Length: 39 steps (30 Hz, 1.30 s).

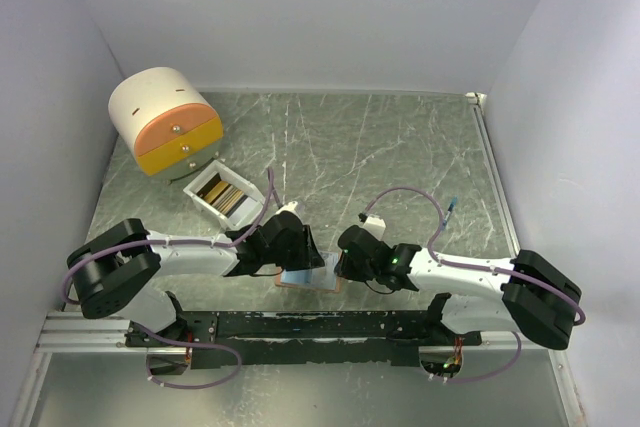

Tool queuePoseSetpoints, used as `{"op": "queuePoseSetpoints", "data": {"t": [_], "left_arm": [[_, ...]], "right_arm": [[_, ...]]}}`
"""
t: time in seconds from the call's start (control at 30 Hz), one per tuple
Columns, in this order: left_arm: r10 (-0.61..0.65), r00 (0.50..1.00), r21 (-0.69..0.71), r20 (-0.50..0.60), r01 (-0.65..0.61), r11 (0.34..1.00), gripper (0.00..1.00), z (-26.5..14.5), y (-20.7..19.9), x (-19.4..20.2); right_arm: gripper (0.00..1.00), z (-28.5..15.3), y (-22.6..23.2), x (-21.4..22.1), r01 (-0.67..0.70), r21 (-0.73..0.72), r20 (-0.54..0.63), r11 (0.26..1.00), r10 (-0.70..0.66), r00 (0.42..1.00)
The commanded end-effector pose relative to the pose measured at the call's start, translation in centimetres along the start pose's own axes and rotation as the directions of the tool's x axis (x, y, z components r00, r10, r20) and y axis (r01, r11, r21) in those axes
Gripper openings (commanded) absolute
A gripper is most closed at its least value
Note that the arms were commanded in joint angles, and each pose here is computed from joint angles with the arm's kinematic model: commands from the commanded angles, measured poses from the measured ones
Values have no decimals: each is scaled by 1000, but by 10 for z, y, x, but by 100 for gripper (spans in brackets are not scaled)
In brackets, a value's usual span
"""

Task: Put the credit cards into the card holder
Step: Insert the credit card into the card holder, then pick up the credit card from the storage box.

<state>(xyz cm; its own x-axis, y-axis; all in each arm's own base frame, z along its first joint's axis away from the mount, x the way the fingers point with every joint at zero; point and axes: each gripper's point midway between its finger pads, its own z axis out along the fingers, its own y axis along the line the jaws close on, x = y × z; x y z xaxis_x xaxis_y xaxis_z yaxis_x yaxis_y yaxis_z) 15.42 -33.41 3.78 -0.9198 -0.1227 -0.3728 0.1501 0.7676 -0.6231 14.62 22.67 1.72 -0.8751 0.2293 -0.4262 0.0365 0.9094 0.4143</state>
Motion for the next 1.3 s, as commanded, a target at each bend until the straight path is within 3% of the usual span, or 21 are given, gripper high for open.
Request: {"op": "queuePoseSetpoints", "data": {"t": [0.0, 0.3, 0.4, 0.5, 0.77, 0.9, 1.03, 1.27], "left_arm": [[-9, 1000, 77, 0, 9, 997, 47, -1, -22, -1], [0, 1000, 52, -12, 1, 999, 48, 0, -22, 0], [12, 1000, 53, 0, -12, 999, 53, -4, -23, -2], [30, 999, 38, 31, -31, 999, 60, -12, -21, -9], [130, 975, -75, 181, -118, 990, 61, -52, -25, -53], [289, 933, -246, 215, -235, 940, 61, -80, -16, -82], [500, 845, -418, 190, -391, 820, 61, -105, -10, -115], [637, 730, -544, 247, -439, 715, 57, -155, 6, -175]], "right_arm": [[23, 2, -2, -3, 7, 5, 17, 1000, -7, 1000], [23, 2, 2, -8, 20, 8, 30, 1000, -20, 999], [24, -2, 4, -13, 22, 9, 46, 1000, -22, 999], [29, -8, 5, -18, 22, 3, 63, 1000, -23, 998], [39, -24, 14, -29, 22, -51, 104, 998, -17, 994], [43, -29, 17, -37, 50, -54, 132, 997, -43, 990], [46, -33, 17, -43, 60, -57, 165, 997, -50, 985], [47, -47, 19, -56, 79, -68, 219, 995, -63, 974]]}}
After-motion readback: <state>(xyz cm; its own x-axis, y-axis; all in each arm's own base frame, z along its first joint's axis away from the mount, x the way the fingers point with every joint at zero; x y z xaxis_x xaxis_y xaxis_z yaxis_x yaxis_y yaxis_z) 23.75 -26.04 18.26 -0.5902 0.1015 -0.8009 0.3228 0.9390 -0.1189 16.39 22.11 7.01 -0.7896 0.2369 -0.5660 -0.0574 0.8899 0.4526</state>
